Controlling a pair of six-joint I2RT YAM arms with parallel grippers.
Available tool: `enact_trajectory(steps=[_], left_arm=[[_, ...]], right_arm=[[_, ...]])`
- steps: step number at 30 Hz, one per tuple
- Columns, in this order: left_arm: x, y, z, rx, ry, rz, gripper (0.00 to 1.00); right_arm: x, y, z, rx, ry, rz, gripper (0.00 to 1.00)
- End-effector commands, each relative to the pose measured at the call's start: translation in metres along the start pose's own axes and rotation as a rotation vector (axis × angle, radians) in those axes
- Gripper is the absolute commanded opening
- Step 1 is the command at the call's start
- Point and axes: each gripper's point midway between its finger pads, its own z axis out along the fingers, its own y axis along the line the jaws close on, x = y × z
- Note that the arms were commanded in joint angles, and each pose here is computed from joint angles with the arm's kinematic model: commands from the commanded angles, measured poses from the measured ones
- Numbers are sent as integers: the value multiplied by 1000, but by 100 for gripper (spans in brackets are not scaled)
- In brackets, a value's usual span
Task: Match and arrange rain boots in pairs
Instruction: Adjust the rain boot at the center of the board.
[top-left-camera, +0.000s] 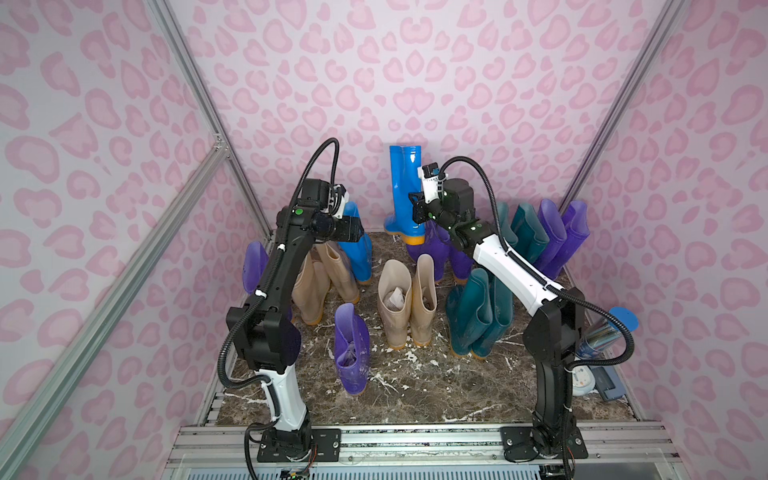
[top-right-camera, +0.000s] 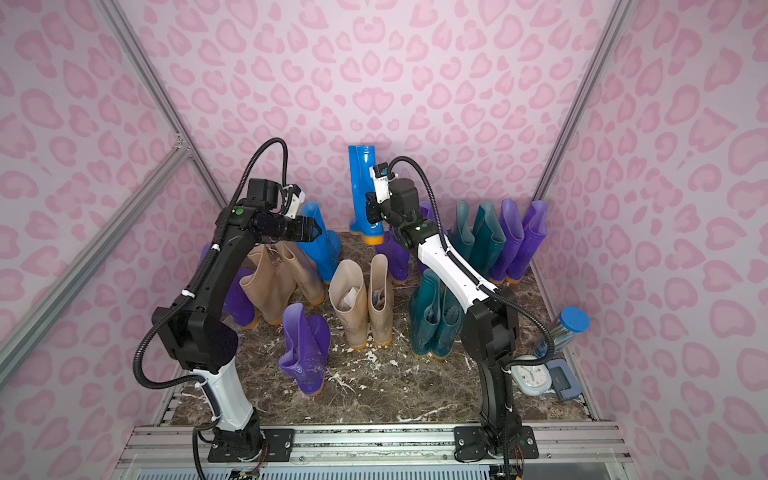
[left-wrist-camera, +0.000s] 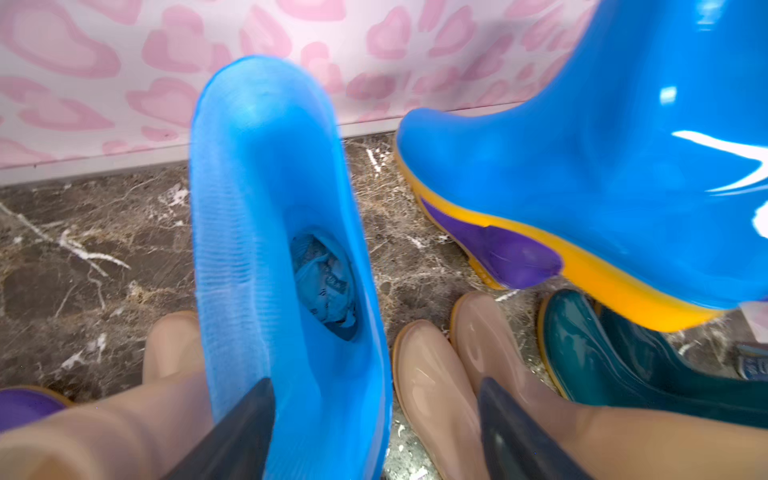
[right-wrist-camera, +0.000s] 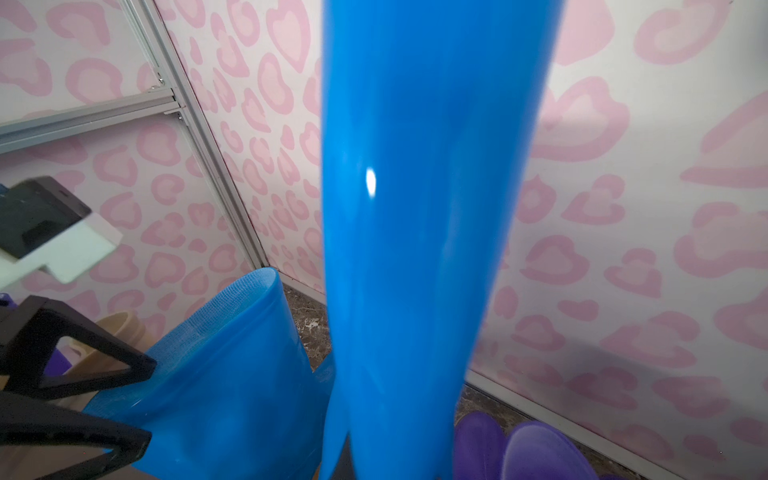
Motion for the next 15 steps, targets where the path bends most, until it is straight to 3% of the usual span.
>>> enact_trajectory(steps=[1,4,10,15], left_arm=[[-24,-19,-19,81,-79,-70,91],[-48,-30,-27,137,-154,-150,100],[-97,-55,-34,315,-273,-298,100],[-104,-65,-28,376,-270,-320,100]], right_arm=[[-26,5,-2,-25,-107,-11,0],[-25,6,0,-36,-111,-10,0],[-16,19,8,-46,-121,-38,0],[-4,12,27,19,-140,-51,0]])
